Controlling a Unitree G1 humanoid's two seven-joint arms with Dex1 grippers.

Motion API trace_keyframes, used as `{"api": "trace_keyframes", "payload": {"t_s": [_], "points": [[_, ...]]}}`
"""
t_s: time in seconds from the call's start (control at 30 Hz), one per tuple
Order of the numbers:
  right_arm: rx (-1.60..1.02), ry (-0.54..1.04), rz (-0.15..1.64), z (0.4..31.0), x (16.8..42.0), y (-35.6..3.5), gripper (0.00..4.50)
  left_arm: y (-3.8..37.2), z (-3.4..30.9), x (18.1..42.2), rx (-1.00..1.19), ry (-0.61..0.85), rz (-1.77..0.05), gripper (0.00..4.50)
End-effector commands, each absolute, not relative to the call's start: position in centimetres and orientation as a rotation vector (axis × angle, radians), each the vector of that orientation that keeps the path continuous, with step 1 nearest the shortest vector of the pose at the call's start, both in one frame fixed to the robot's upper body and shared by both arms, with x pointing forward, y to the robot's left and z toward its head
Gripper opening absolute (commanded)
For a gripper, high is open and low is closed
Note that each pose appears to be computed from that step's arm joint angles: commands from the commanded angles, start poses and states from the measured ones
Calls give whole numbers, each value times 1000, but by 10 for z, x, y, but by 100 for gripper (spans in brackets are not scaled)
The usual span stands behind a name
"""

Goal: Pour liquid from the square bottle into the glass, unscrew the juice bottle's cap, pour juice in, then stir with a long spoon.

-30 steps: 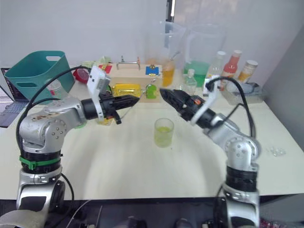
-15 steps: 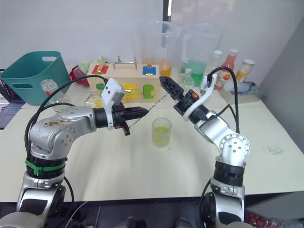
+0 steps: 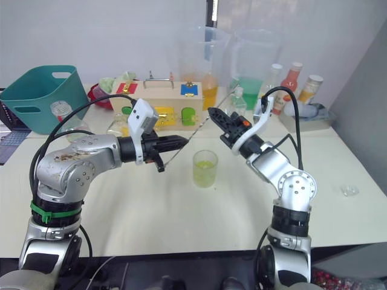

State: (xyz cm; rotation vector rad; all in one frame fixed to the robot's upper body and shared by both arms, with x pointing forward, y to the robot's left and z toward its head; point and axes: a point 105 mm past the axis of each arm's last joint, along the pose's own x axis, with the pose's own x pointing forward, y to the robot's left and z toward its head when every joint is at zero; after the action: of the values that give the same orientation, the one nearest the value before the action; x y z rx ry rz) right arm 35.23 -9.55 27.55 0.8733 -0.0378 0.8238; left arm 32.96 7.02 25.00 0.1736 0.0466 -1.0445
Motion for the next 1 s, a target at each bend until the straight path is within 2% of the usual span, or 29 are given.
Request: {"api": "trace_keyframes", "payload": {"t_s": [0.03,0.17,0.2,0.33,0.43,0.5,0.6,0.77,0.9,1.0], "points": [[883,-98,831,286,349,-103,1,68,254,322,207,9,-1076,0],[870,-118,829,289,350,-108,1,77,256,328,200,14,-1035,0],[871,-124,829,290,350,-110,0,79,257,327,193,14,-1039,63],[894,-202,855,308,350,-121,0,93,268,326,185,-15,-1039,193],[813,-264,885,327,350,-127,0,106,275,322,179,-36,-1041,291],[738,-333,896,352,352,-136,0,116,268,311,187,-16,-1088,354],[580,-374,927,371,351,-137,0,125,263,302,171,-9,-1127,447],[271,-351,1020,375,341,-121,0,134,251,296,193,-44,-1120,447],[194,-343,1052,371,339,-117,0,131,248,289,160,-54,-1156,447],[90,-283,1074,345,333,-109,0,129,228,287,208,-3,-1140,447]]}}
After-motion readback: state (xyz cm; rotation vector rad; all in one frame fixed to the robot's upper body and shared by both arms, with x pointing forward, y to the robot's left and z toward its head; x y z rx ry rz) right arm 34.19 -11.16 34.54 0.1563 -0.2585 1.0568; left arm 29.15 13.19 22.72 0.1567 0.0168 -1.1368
